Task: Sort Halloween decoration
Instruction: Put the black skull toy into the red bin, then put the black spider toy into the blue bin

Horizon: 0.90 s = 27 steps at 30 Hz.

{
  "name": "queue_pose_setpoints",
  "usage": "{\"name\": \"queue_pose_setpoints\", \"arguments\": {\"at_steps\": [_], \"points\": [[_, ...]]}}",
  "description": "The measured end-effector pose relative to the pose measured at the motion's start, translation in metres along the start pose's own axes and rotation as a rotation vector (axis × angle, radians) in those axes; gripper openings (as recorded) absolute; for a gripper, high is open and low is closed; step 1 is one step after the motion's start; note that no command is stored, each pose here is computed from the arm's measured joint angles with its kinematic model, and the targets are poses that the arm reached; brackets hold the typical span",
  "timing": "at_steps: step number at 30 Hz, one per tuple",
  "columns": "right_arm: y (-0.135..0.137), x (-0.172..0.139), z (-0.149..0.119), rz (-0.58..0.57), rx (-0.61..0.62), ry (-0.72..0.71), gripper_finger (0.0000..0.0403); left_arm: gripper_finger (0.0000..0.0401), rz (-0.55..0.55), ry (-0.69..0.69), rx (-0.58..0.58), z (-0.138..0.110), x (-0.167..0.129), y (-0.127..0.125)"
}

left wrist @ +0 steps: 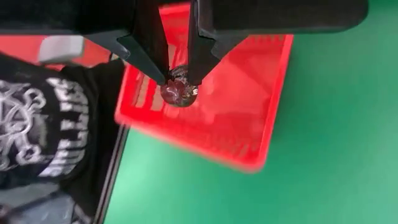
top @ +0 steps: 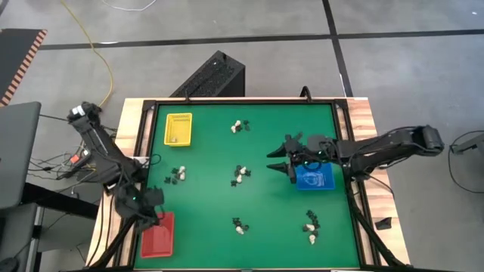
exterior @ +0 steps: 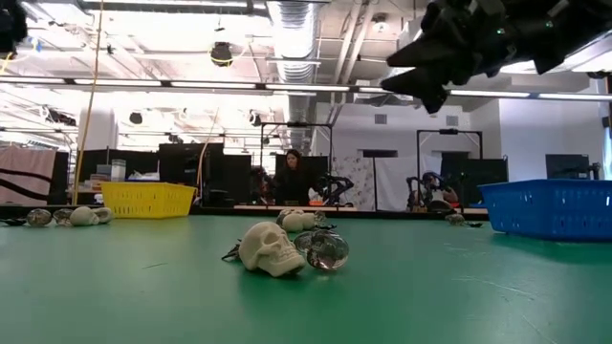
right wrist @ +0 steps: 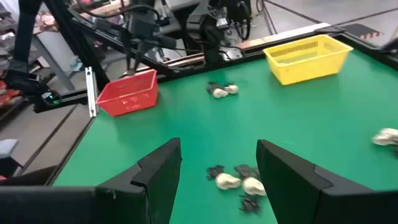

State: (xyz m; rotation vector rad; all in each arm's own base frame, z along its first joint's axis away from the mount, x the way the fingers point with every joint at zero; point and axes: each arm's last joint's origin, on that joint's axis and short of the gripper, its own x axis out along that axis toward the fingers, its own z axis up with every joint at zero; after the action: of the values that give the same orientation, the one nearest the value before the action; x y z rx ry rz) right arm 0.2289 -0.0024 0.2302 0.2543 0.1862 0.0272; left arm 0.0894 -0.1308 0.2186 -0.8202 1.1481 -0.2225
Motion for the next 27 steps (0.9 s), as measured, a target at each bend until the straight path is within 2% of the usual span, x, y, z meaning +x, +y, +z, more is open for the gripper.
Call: {"name": "queue_pose_setpoints", "arguments": {"at_steps": [8,14,22,27], "points": [[0.01,0.031,-0.012,-0.029,0.069,0.057,0.0239,0.004,0.044,0.09,0.044,-0.012,0.01,0.01],[0.019,0.05,-0.018,-0.011,0.076,0.106,0.0239,0.0045,0.072,0.087,0.088,-0.009,0.01,0.013],[0.025,0.065,-0.016,0.004,0.072,0.122,0.0239,0.0106,0.099,0.086,0.081,-0.003,0.01,0.016],[0.025,0.066,-0.015,0.007,0.072,0.119,0.0239,0.0143,0.065,0.124,0.099,0.002,0.011,0.015]]}}
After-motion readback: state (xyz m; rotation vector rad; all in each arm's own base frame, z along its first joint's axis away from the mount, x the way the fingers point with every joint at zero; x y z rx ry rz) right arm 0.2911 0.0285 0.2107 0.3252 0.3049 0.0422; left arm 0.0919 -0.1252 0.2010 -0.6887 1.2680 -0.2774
